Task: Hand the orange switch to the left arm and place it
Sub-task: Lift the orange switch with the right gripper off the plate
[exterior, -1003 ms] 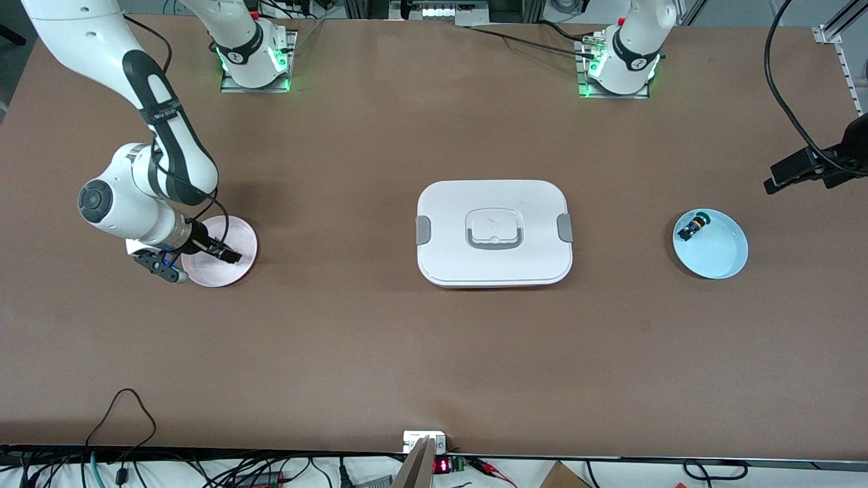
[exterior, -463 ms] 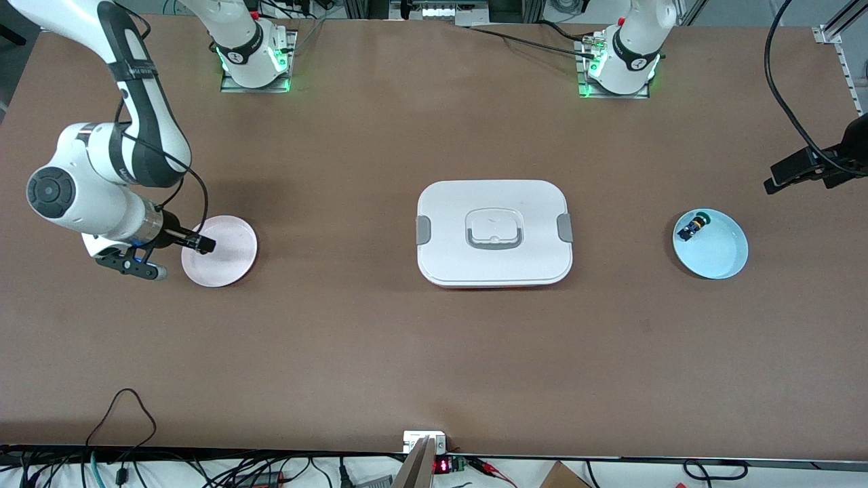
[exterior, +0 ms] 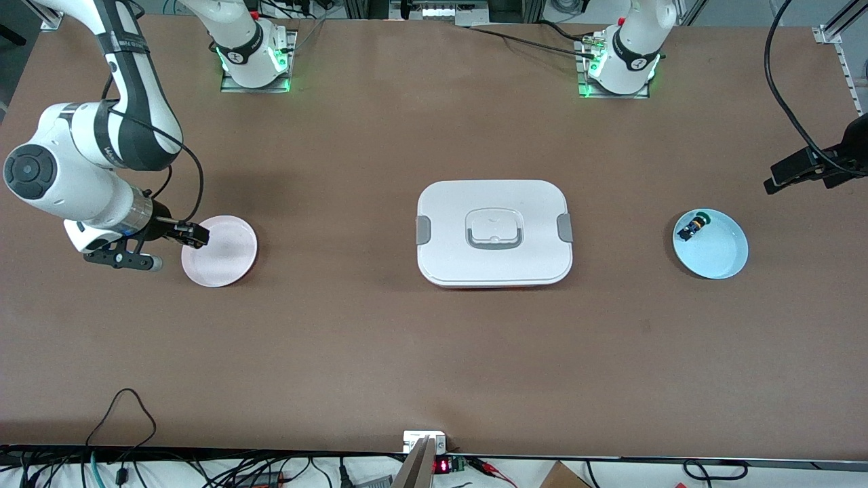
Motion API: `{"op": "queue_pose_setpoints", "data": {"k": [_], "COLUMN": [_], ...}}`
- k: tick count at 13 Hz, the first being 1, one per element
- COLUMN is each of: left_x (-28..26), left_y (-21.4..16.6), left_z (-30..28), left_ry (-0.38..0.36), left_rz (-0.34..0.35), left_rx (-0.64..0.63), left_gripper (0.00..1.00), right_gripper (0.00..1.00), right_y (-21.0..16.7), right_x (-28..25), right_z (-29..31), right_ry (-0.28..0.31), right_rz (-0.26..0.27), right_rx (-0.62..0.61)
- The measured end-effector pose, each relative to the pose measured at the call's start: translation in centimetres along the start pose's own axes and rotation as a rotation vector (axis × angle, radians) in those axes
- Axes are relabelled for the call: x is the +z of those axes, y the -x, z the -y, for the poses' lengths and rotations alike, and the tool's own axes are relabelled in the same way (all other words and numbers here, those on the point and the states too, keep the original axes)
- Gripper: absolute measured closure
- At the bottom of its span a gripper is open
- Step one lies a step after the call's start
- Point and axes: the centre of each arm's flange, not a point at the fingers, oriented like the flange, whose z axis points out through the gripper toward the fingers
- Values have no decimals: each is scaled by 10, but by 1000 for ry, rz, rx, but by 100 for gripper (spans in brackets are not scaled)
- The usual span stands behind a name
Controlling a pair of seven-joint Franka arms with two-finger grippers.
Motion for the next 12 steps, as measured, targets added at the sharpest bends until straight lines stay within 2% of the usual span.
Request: {"op": "queue_pose_setpoints", "data": {"k": [3,5,12], "left_x": [0,0,0], "left_y": [0,0,0], "left_z": [0,0,3], "left_ry": [0,0,0], "left_rz": [0,0,0], "left_rx": [0,0,-5], "left_gripper": [0,0,0], "right_gripper": [25,25,25], "right_y": [-6,-7,12], "right_x": [-35,-68,-142], "right_z": [23,43,116], "right_ry": [-1,-6,-60], "right_rz": [6,7,-90], "right_rx": [-57,-142,-349]}}
